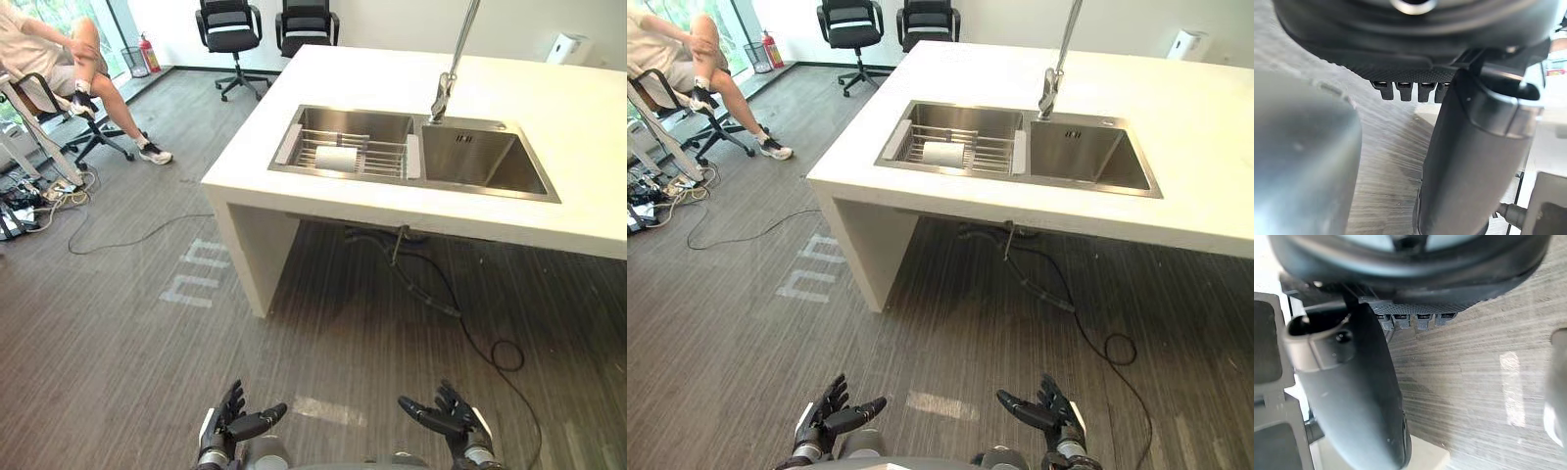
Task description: Walk over to the sink, pick up the cup, carry it to the dishwasher, place the cup inside the dishwasher, then close the dishwasher door
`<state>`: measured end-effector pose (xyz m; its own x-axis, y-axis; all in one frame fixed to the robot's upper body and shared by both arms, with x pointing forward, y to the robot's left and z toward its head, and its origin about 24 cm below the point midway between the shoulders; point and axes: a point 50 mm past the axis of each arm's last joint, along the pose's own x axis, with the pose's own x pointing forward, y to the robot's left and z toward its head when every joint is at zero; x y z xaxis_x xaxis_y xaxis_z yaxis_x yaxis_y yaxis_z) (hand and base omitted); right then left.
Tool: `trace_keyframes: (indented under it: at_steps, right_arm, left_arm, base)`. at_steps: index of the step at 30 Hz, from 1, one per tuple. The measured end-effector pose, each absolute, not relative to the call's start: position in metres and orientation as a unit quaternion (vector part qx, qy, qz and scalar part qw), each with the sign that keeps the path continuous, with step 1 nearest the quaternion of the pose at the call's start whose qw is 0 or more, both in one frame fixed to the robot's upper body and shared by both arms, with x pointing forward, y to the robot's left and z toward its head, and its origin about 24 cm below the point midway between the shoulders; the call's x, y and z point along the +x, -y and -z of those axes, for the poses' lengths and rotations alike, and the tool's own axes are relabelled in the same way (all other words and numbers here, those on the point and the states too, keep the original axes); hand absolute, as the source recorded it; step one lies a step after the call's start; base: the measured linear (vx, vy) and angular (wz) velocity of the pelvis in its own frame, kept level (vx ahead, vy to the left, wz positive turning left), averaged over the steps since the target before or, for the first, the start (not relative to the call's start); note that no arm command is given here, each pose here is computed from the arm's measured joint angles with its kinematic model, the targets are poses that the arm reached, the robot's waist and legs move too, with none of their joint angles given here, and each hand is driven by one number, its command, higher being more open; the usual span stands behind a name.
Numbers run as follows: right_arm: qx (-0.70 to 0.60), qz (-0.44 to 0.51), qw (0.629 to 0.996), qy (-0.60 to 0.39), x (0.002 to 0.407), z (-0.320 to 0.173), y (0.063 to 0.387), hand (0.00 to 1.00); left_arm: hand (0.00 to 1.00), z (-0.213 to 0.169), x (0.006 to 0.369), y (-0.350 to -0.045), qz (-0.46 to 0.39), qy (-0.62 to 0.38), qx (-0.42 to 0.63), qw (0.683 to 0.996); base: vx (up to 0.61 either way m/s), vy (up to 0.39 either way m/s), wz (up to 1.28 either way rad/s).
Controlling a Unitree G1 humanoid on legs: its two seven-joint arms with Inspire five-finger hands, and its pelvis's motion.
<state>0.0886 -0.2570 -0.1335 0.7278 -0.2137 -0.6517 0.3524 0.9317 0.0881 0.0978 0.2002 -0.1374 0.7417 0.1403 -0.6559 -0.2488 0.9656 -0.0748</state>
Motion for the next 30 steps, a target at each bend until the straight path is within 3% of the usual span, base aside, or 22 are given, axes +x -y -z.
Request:
trace_keyframes:
  at_steps: [4, 8, 12, 17, 25, 30]
  right_arm:
    - [0.094, 0.162, 0.926, -0.329, 0.09, 0.131, 0.259, 1.0]
    - [0.09, 0.108, 0.933, -0.332, 0.09, 0.133, 0.233, 1.0]
    - [0.09, 0.091, 0.936, -0.327, 0.095, 0.133, 0.228, 1.0]
    - [0.102, 0.078, 0.928, -0.351, 0.086, 0.139, 0.224, 1.0]
    - [0.096, 0.094, 0.921, -0.365, 0.074, 0.141, 0.232, 1.0]
    - [0.104, 0.141, 0.917, -0.357, 0.07, 0.138, 0.248, 1.0]
  left_arm:
    - [1.0, 0.131, 0.106, -0.199, -0.103, -0.319, -0.082, 0.938]
    - [1.0, 0.124, 0.112, -0.205, -0.126, -0.294, -0.089, 0.943]
    - [1.0, 0.11, 0.129, -0.198, -0.127, -0.252, -0.075, 0.956]
    - [1.0, 0.096, 0.121, -0.22, -0.169, -0.227, -0.021, 0.959]
    - [1.0, 0.036, 0.145, -0.255, -0.254, -0.063, 0.02, 0.965]
    - [1.0, -0.017, 0.153, -0.264, -0.292, 0.064, 0.074, 0.951]
  base:
    - [0.27, 0.07, -0.19]
    - [0.36, 0.19, -0.44]
    - [0.33, 0.176, -0.05]
    - [0.37, 0.057, 0.08]
    - [0.29, -0.162, 0.32]
    - [0.19, -0.198, 0.11]
